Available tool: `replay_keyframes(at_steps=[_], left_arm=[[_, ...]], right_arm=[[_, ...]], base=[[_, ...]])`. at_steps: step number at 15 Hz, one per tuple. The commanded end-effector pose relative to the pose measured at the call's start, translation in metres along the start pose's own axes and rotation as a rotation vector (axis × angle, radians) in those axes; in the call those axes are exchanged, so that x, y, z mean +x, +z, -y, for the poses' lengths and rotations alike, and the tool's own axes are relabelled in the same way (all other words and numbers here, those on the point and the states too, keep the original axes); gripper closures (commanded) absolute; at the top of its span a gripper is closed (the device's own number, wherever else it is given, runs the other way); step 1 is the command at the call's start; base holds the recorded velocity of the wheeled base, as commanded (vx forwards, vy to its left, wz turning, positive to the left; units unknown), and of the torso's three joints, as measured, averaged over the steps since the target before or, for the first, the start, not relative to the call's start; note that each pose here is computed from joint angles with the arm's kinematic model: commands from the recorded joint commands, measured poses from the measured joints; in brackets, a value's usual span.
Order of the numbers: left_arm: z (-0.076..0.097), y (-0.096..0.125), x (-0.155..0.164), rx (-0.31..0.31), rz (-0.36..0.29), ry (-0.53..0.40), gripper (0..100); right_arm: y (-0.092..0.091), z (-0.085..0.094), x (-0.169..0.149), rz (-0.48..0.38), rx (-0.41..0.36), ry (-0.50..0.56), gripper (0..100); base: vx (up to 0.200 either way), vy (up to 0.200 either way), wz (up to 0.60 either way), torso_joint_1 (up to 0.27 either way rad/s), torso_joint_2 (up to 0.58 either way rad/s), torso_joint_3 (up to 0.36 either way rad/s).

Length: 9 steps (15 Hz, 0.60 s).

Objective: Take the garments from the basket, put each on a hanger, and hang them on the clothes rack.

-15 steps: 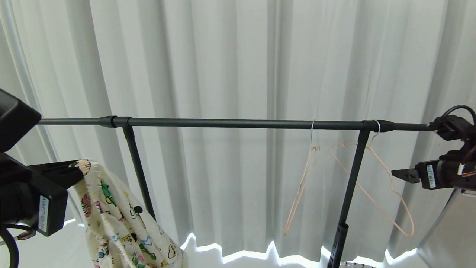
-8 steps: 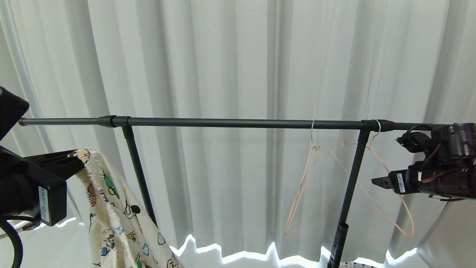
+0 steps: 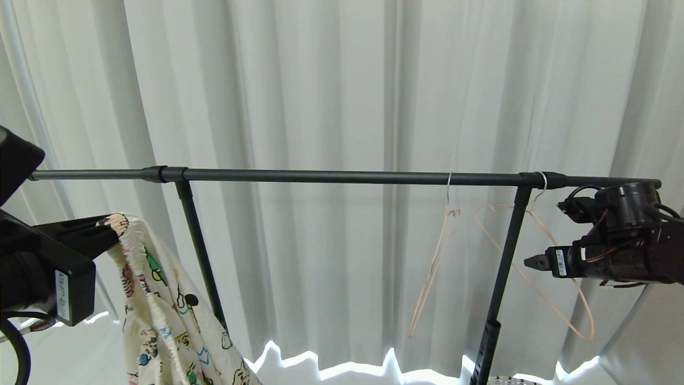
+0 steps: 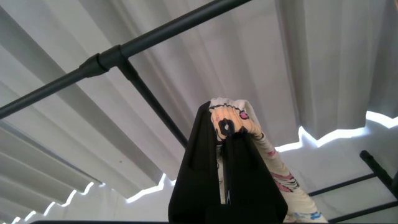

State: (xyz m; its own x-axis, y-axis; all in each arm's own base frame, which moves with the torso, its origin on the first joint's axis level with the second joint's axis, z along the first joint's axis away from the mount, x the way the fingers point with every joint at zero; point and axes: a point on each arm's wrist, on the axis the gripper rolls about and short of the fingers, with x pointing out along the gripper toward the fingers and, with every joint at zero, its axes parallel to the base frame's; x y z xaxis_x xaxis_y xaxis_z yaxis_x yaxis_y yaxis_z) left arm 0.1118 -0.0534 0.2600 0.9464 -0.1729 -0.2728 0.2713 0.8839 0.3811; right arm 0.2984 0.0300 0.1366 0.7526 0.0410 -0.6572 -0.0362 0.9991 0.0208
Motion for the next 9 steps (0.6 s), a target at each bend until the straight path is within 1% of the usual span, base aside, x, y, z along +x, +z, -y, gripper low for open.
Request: replay_keyframes(at_steps=[1,6,9], left_arm=[[0.0002,-0.0003,0.0005,0.001,-0.002,-0.001,100],[-0.0001,0.0000,0.0004,0.000,-0.002,0.001,100],[-0.0002,0.0000,0.0000,0.000,0.000,0.001,100]], right_arm=[[-0.0014,-0.0005,0.0039,-0.011,-0.001,0.002,100],[-0.0009,-0.0005,0.0030,-0.008,0.001,0.000,100],[0.0024,-0.0004,-0.0030,0.015,0.009,0.002,100]], base=[[0.000,0.000,0.00,0.000,0.00,0.000],[0.000,0.000,0.00,0.000,0.00,0.000],[0.000,0.000,0.00,0.000,0.00,0.000]])
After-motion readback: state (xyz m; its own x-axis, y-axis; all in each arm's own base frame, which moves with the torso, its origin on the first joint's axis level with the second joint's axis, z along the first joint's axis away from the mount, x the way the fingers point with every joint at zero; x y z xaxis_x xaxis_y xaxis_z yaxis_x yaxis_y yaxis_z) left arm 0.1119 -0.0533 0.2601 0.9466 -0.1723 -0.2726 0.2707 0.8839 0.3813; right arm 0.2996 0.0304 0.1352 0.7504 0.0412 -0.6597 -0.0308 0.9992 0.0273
